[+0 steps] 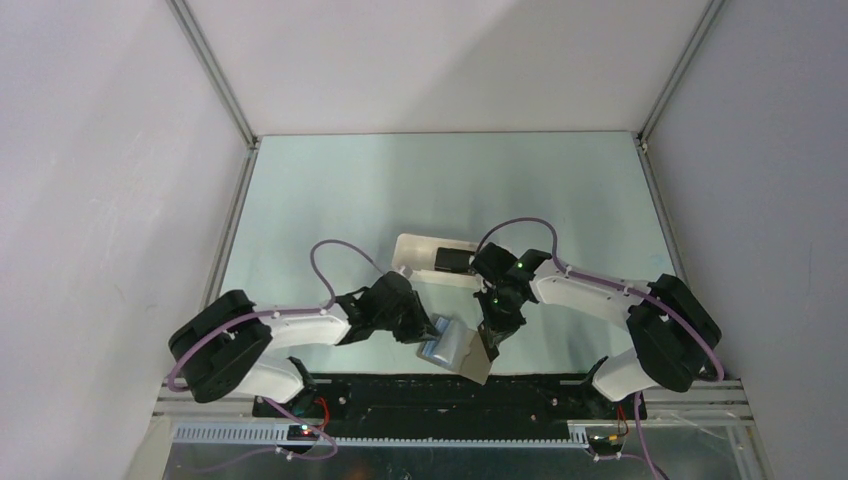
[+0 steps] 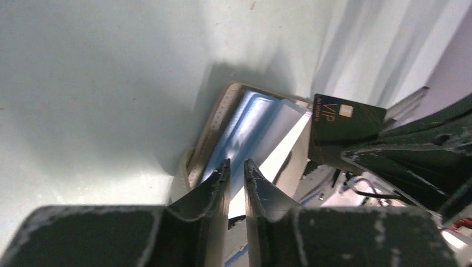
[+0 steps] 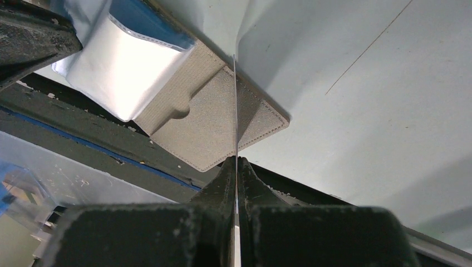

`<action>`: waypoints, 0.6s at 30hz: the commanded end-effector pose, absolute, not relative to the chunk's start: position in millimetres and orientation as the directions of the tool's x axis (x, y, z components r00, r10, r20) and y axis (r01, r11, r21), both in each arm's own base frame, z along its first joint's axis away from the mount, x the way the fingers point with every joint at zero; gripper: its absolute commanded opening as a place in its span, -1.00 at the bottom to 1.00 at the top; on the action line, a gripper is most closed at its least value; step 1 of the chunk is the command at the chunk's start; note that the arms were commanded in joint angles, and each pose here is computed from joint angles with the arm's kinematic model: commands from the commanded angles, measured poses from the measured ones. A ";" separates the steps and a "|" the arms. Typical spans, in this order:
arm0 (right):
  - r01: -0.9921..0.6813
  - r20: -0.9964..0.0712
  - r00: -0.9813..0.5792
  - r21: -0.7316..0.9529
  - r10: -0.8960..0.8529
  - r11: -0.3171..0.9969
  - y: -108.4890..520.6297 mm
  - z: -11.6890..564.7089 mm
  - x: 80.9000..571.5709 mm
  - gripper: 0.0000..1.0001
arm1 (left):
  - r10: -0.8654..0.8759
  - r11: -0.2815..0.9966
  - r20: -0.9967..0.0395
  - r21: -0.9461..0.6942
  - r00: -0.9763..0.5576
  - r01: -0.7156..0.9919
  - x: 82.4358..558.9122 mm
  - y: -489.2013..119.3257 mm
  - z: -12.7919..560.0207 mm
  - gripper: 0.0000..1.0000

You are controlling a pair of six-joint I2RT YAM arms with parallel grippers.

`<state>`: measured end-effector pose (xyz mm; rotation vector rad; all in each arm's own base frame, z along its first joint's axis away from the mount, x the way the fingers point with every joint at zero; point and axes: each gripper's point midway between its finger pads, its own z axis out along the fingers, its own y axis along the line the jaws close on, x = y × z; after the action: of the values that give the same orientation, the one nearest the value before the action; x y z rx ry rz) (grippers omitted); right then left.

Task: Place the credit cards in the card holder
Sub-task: Turn over the card slot in the card holder.

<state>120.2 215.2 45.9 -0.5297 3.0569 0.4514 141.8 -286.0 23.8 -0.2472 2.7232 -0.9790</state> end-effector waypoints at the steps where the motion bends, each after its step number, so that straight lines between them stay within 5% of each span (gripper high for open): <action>1: -0.336 -0.056 -0.941 0.261 -0.333 0.905 214.0 43.9 120.5 -1.00 | -0.213 0.648 -0.135 -0.761 -0.968 -0.037 144.1 -309.3 49.7 -0.53; 10: -0.326 -0.107 -0.945 0.338 -0.308 0.883 223.5 60.5 125.7 -1.00 | -0.076 0.610 -0.142 -0.789 -0.987 0.067 125.3 -344.8 68.1 -0.30; 18: -0.306 -0.310 -0.938 0.528 -0.155 0.793 226.4 130.7 153.0 -1.00 | -0.053 0.608 -0.110 -0.792 -0.992 0.056 116.7 -351.3 67.1 -0.14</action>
<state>139.3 221.0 89.8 -0.4182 2.8990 0.6906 116.3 -342.1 62.1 -0.0214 2.7101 -1.2988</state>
